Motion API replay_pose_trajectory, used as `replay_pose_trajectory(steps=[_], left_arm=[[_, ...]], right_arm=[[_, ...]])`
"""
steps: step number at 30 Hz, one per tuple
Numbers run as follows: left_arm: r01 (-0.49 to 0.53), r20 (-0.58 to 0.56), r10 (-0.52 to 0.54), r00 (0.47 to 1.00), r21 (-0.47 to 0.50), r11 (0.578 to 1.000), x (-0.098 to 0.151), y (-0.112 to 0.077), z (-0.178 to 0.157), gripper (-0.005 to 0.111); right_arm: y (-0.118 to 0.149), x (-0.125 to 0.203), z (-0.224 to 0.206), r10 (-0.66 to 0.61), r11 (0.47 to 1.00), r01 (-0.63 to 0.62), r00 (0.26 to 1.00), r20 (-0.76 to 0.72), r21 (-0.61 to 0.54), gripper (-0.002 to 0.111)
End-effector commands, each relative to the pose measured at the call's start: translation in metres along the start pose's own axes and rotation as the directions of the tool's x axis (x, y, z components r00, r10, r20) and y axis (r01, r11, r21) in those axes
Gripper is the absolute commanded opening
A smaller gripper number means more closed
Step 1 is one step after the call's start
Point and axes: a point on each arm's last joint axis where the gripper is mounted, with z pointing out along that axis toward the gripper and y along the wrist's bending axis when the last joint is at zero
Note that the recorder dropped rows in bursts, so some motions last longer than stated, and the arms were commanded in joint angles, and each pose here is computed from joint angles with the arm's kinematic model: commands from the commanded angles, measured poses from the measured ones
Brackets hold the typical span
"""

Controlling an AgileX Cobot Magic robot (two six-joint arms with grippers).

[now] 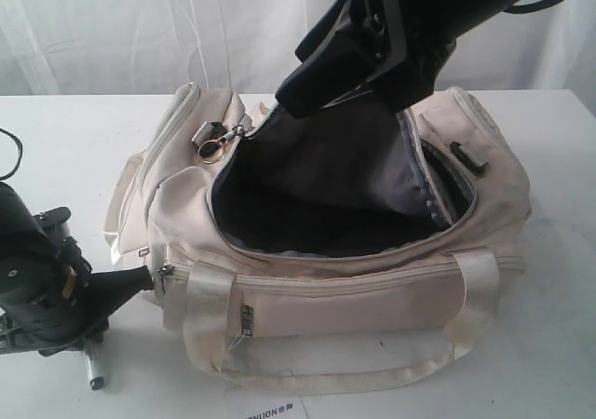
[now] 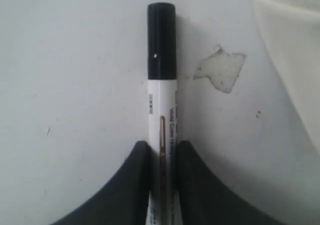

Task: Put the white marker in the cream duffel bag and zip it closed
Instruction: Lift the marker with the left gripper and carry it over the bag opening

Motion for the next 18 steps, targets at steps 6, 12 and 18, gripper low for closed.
replay_pose_trajectory(steps=[6, 12, 18], left_arm=[[-0.323, 0.162, 0.295, 0.942, 0.187, 0.928, -0.005, 0.006, -0.076, 0.000], [-0.385, 0.240, 0.307, 0.921, 0.437, 0.813, -0.003, -0.002, -0.141, 0.000], [-0.442, 0.273, 0.350, 0.896, 0.620, 0.648, -0.001, -0.024, -0.176, 0.000]], right_arm=[[0.002, -0.001, -0.001, -0.013, 1.000, 0.013, 1.000, 0.015, 0.008, 0.052], [0.000, -0.002, -0.001, -0.013, 1.000, 0.013, 1.000, 0.024, 0.024, 0.052], [0.000, -0.002, -0.001, -0.008, 1.000, 0.008, 1.000, 0.028, 0.022, 0.052]])
